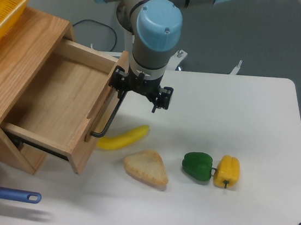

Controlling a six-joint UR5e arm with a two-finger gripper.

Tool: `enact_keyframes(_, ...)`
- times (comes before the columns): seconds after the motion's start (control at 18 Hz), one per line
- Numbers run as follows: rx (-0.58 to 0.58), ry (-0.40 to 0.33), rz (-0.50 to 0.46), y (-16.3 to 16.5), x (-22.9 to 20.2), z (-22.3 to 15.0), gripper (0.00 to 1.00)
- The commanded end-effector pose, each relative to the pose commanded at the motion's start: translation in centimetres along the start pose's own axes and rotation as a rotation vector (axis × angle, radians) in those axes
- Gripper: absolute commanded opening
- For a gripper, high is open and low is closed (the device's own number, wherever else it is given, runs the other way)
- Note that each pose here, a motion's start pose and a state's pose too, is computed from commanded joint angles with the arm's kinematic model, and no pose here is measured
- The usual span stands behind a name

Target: Slide the top drawer open

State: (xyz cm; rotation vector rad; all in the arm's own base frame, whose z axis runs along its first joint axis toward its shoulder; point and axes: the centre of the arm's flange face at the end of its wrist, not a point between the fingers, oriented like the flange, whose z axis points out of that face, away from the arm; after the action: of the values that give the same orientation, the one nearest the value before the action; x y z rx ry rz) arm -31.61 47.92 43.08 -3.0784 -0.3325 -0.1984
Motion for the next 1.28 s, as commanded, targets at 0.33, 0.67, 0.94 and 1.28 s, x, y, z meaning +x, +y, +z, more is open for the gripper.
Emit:
enact_keyframes(0.33, 0.010, -0.004, 0.004, 0.4, 0.7, -0.9, 1.00)
enact_keyframes(0.67, 0.067, -0.026, 0.011, 1.9, 2.4, -4.2, 1.00)
enact_keyframes(0.94, 0.084, -0.051, -0.016, 4.6, -4.1, -5.3, 1.00)
enact_keyframes(1.28, 0.096, -0.096, 0.138, 9.3, -14.8, -4.9, 1.00)
